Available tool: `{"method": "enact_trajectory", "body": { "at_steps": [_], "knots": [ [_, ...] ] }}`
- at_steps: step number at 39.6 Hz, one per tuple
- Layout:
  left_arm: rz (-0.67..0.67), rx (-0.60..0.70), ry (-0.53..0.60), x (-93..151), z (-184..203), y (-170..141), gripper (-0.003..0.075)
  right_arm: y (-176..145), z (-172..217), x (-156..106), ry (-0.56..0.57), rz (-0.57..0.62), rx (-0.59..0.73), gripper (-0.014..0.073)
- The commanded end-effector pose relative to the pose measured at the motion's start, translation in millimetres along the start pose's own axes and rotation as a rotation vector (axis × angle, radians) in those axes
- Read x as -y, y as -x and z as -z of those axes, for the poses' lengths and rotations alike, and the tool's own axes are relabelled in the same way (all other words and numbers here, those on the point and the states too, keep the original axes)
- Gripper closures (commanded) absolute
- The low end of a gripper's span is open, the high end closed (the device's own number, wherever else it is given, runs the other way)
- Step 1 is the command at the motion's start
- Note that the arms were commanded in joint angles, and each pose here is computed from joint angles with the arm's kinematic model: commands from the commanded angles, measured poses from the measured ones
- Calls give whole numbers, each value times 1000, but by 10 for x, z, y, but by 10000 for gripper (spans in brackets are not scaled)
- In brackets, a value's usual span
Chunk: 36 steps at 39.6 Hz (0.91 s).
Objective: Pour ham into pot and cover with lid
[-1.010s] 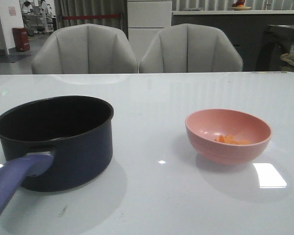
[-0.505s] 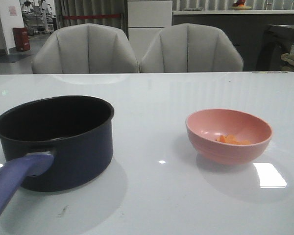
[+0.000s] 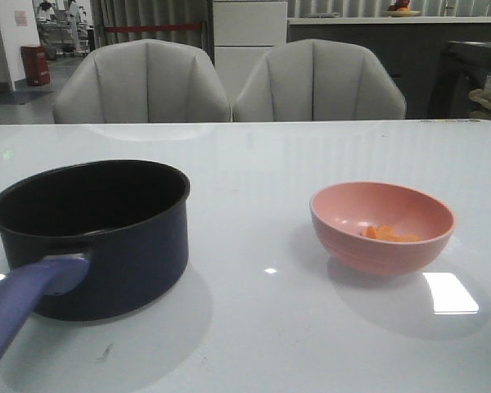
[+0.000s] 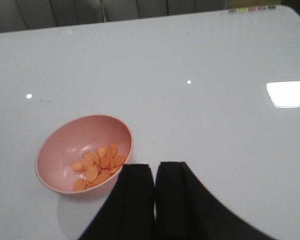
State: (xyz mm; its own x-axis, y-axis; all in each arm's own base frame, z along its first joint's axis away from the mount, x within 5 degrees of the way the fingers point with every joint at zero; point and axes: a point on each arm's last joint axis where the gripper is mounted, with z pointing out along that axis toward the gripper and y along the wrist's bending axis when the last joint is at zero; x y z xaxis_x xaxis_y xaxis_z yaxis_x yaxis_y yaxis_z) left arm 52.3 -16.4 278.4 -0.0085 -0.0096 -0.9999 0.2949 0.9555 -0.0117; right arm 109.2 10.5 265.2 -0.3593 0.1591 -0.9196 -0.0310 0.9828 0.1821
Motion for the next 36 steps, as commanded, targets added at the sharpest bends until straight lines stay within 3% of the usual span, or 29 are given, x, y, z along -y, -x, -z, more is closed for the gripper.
{"method": "enact_trajectory", "body": {
  "at_steps": [1, 4, 9, 21, 32, 36],
  "knots": [
    [12, 101, -9, 5, 8, 161, 198, 249, -159, -46, -2, -7, -17, 295],
    [12, 101, -9, 5, 8, 161, 198, 315, -350, -63, -10, -32, -102, 182],
    [12, 101, -9, 5, 8, 161, 199, 382, -668, -84, -23, -72, -225, 99],
    [12, 103, -9, 5, 8, 163, 198, 373, -1525, -318, 9, 5, -537, 102],
    [12, 105, -9, 5, 8, 164, 198, 274, -2137, -356, -8, 16, -670, 104],
    [12, 103, -9, 5, 8, 163, 198, 231, -2296, -356, -14, 15, -708, 153]
  ]
}}
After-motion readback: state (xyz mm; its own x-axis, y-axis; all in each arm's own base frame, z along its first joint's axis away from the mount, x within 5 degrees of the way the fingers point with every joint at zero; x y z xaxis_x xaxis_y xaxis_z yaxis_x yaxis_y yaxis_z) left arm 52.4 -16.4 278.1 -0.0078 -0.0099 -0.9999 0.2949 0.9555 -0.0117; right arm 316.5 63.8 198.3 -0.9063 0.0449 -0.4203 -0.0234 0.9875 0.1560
